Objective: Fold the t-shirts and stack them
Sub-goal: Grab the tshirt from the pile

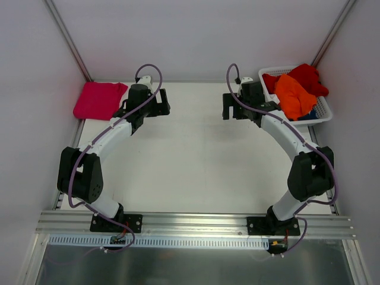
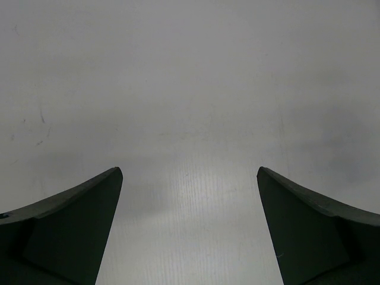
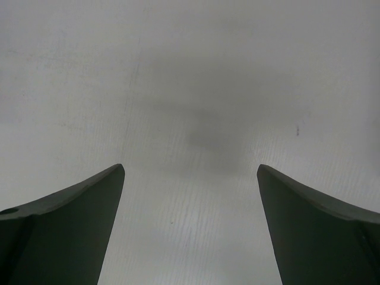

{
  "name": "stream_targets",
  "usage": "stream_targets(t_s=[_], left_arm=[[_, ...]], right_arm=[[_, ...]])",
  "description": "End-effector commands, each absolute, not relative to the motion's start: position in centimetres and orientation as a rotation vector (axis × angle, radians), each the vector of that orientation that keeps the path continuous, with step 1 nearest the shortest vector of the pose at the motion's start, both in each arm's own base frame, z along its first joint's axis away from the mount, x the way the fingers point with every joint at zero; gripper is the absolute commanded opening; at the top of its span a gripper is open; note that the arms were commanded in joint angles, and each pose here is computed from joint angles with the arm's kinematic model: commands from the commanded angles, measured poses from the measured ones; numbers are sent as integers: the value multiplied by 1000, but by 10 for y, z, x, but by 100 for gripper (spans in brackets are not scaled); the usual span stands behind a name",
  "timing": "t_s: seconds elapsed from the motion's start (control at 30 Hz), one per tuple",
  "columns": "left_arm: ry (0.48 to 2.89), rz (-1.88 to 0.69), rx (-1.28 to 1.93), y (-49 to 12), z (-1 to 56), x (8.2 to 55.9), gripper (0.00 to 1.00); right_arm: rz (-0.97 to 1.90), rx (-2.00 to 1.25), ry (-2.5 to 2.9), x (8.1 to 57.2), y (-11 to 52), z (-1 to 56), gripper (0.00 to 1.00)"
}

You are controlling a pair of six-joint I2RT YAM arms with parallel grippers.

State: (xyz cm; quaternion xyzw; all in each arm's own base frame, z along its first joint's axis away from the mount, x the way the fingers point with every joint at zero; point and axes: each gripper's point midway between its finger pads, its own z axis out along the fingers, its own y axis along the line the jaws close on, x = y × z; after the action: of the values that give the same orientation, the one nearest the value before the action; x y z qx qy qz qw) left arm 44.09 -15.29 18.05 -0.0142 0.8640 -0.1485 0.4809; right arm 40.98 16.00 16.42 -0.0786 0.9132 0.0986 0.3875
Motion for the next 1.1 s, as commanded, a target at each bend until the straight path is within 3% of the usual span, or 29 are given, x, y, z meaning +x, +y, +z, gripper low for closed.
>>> stream_targets(t_s=[0.0,0.13,0.4,0.87,1.07], left_arm=[[2067,-382,-16,-159,196,444,99],[2062,-369,-14,-156,198,442,99],[2062,-364,-13,-156,198,443,99],[2067,-357,-18,-156,195,445,99],[2071,-353,-17,-155,193,445,99]], right_arm=[[128,-140,2230,449,128,206,99],[112,-77,2143,483,103,251,99],[12,172,2136,533,8,263,99],[-55,510,2261,553,-113,179,99],[-30,533,2280,552,-119,160,91]])
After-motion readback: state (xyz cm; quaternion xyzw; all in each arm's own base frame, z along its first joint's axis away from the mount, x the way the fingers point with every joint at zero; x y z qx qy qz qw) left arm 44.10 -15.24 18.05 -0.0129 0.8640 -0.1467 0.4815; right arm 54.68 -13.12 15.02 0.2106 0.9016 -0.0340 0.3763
